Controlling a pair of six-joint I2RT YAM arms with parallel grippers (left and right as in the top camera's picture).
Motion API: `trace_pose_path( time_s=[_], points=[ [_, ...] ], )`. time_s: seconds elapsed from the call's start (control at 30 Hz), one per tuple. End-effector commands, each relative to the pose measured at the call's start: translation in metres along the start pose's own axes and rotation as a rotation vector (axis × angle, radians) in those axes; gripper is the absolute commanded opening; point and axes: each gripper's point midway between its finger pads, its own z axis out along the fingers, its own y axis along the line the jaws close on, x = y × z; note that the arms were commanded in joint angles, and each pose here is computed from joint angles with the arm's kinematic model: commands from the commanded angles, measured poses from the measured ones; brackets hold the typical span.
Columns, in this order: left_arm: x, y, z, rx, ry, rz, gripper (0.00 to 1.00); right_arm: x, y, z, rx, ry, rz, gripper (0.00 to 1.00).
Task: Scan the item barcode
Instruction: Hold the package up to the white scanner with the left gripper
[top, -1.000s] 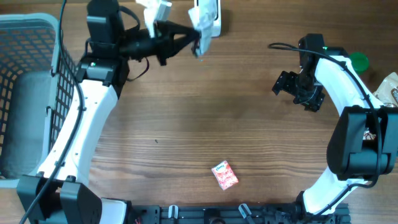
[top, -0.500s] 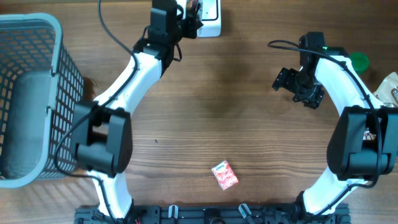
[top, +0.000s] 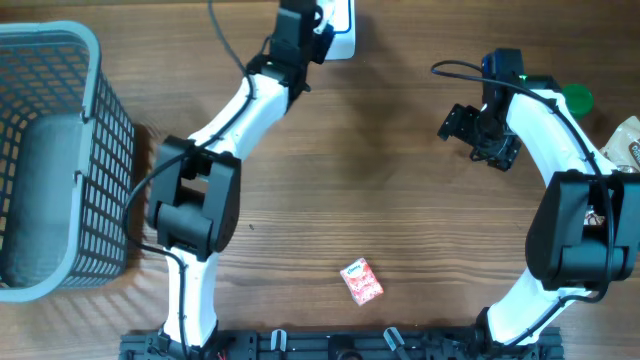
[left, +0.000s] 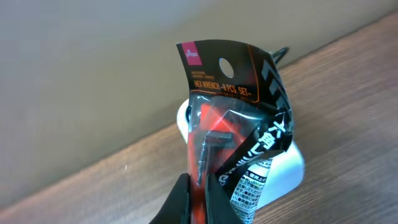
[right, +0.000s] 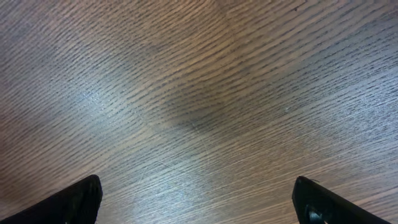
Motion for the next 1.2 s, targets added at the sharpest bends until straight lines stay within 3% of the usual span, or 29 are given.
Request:
trace_pose_path(
  time_s=[0.0,0.23,0.57,0.7,0.9,1.17],
  points=[
    [-0.004,-0.018,0.01,-0.007,-0.012,0.17,0.04,-0.003,0.004,-0.011,-0.027,-0.028,0.03,0.98],
    [0.036,-0.027,0.034,-0.073,0.096,0.463,0.04,-0.01,0.007,-0.012,-0.042,-0.054,0.031,0.98],
    [0.039,-0.002,0.035,-0.138,0.136,0.589,0.04,-0.009,0.008,-0.009,-0.042,-0.05,0.059,0.94],
    [0.037,0.0,0.033,-0.166,0.156,0.668,0.04,0.01,0.012,0.021,-0.076,-0.021,0.092,0.93],
    [0.013,0.016,0.03,-0.221,0.136,0.727,0.04,0.013,0.011,0.031,-0.087,-0.028,0.115,0.92],
    [0.02,0.013,0.031,-0.182,0.16,0.78,0.04,0.012,0.017,0.03,-0.117,-0.026,0.113,0.93]
  ],
)
